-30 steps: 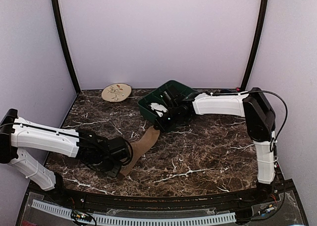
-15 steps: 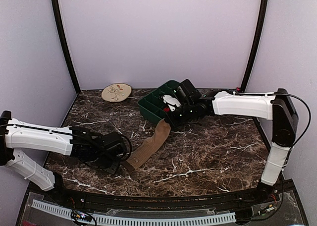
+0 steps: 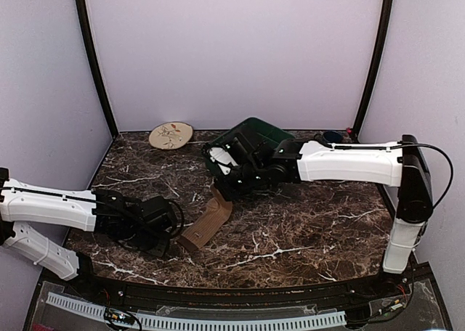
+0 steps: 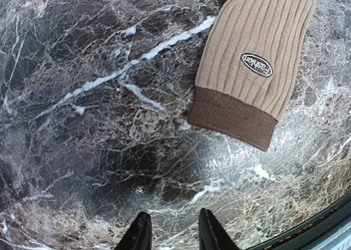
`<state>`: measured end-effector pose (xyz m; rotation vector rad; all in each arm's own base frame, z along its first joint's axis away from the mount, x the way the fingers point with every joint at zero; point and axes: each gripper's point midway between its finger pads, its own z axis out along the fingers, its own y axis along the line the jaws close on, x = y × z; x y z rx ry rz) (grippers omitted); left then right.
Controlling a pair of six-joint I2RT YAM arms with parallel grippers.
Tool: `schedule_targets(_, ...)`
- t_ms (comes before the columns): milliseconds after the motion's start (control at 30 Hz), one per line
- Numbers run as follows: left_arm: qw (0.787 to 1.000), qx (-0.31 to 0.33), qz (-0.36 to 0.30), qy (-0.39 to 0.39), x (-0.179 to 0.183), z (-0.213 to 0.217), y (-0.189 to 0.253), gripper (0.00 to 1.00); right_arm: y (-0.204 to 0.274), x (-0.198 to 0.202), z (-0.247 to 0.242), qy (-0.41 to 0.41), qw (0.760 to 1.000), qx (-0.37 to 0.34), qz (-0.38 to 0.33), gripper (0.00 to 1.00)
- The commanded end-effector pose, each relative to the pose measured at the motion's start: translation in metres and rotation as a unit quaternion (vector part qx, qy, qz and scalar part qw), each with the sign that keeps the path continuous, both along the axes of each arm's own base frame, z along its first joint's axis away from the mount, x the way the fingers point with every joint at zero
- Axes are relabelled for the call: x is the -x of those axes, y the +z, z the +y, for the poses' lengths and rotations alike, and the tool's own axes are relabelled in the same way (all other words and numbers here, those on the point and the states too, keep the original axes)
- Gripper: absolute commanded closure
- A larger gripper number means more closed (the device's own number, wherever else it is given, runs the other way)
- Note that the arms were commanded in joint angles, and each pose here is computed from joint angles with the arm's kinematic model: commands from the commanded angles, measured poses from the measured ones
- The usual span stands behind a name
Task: Roll the socks
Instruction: Fold the sock at the center of the board.
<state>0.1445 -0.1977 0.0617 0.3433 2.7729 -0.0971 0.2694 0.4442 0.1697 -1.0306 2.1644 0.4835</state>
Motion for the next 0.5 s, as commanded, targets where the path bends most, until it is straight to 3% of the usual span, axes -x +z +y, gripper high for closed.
schedule_targets(0,1.000,0.011,0.002,0.027,0.003,0.007,0.000,0.67,0.005,0.008,0.021,-0.008,1.000,-0.007,-0.004,1.00)
schedule_targets(300,0.998,0.029,-0.019,0.051,-0.007,0.006,0.003,0.67,-0.008,0.036,0.046,0.005,1.000,0.001,0.003,1.00)
schedule_targets(467,0.992,0.105,-0.024,0.068,-0.035,-0.015,0.015,0.67,-0.008,0.038,0.043,-0.006,1.000,-0.001,0.001,1.00)
